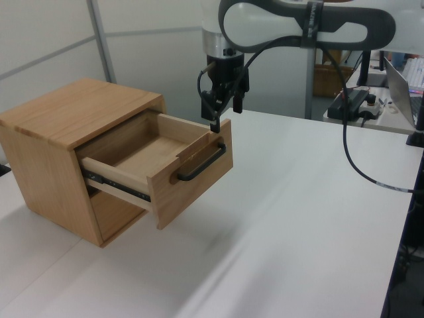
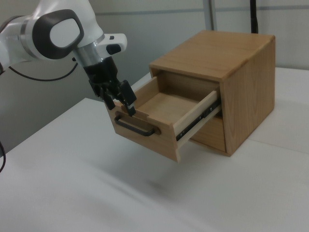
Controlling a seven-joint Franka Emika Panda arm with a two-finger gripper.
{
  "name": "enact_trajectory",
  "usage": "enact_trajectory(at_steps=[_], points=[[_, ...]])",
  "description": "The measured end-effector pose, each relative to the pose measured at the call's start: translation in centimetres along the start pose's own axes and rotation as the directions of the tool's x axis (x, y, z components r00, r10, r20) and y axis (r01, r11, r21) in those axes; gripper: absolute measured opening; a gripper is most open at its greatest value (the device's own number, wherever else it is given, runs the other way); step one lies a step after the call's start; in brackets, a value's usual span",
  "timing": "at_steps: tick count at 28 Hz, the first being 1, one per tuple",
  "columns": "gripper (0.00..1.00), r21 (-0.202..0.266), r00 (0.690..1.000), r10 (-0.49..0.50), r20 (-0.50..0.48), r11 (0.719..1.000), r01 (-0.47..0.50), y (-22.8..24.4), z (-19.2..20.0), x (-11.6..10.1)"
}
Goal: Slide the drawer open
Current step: 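Open the gripper, release the handle and lift the gripper away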
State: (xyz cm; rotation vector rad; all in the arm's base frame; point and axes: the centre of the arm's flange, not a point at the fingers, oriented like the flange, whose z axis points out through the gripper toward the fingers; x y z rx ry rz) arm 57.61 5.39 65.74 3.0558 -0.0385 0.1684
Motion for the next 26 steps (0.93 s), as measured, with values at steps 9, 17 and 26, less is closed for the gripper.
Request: enact_trajectory(at_steps=[9,17,26], points=[[1.00,0.003,1.000,0.003,0.024,1.000,-0.003,0.5,1.3,0.4],[1.00,0.010,0.998,0.043,0.055,0.999,-0.044,3.3,3.1,1.2],[1.00,0.006,0.996,0.061,0.069,0.998,-0.061,4.3,4.0,1.6]])
